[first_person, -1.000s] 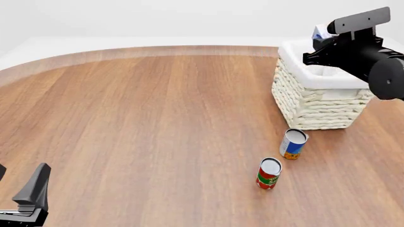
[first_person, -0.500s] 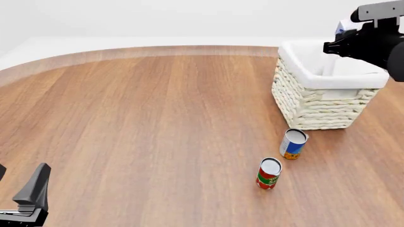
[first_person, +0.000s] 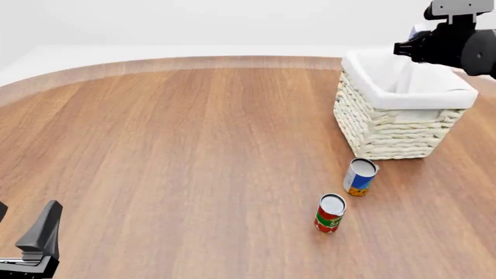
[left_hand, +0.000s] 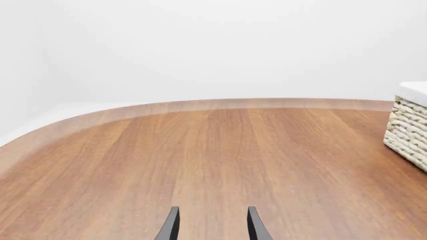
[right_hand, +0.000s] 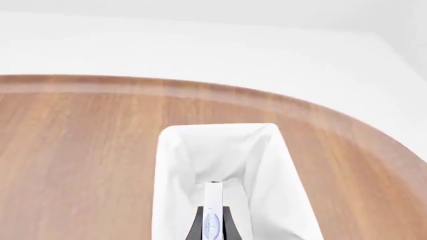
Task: Pick up the alphabet soup and the cream cheese box, and put them in the basket.
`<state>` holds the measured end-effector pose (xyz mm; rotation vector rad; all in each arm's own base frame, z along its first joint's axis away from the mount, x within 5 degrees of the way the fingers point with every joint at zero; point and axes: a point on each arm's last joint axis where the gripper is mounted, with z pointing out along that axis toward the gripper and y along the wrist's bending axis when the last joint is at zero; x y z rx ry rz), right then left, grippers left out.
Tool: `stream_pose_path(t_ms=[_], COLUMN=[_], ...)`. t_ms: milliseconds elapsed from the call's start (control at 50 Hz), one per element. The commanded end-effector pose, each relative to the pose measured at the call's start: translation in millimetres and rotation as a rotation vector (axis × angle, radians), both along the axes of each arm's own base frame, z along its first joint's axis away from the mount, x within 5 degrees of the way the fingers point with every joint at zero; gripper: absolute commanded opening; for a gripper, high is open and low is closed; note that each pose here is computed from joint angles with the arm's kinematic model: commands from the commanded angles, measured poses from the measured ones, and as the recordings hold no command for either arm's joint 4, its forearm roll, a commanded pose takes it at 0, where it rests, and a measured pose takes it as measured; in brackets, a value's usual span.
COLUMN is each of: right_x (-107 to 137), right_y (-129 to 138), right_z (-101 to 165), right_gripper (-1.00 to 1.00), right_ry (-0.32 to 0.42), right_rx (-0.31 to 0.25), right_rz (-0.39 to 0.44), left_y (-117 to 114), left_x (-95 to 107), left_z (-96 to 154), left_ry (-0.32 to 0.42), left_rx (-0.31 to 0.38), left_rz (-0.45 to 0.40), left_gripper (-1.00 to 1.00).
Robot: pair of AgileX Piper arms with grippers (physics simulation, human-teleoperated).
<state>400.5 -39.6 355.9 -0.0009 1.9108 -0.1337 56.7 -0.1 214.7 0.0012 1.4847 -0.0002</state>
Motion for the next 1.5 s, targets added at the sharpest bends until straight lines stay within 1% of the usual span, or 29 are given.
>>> stream_pose_path(t_ms=[20,120,260,460,660,860,1120,1280,1380,1400,1440,1500], right_x=[27,37,53,66,73,84,96,103,101,101,97,95], right_y=[-11,-12,-18,-23,-27,-31,-34,-32,-33,-35,-33,-34], right_z=[-6,-11,-23,-39,-54,-74,-90,-99,-95,-95,-90,-87], right_gripper=[-1.0,-1.0,-1.0,-1.0,-1.0,-1.0,-1.0,-1.0,-1.0,1.0,1.0,1.0], right_ry=[0.022,0.038,0.082,0.13,0.164,0.199,0.23,0.249,0.24,0.243,0.225,0.22], right_rx=[0.015,0.018,0.018,0.019,0.03,0.041,0.049,0.056,0.062,0.062,0.065,0.063], right_rz=[-0.023,-0.025,-0.031,-0.036,-0.046,-0.054,-0.059,-0.055,-0.061,-0.064,-0.064,-0.067], left_y=[0,0,0,0,0,0,0,0,0,0,0,0], left_x=[0,0,0,0,0,0,0,0,0,0,0,0], left_z=[0,0,0,0,0,0,0,0,0,0,0,0], left_ry=[0.001,0.0,0.0,0.0,0.0,0.0,0.0,0.0,0.0,0.0,0.0,0.0], left_rx=[-0.001,0.0,0.0,0.0,0.0,0.0,-0.001,-0.001,0.0,0.0,0.0,-0.001], left_rz=[0.0,0.0,0.0,0.0,0.0,0.0,0.0,0.0,0.0,0.0,0.0,0.0], left_gripper=[1.0,1.0,1.0,1.0,1.0,1.0,1.0,1.0,1.0,1.0,1.0,1.0])
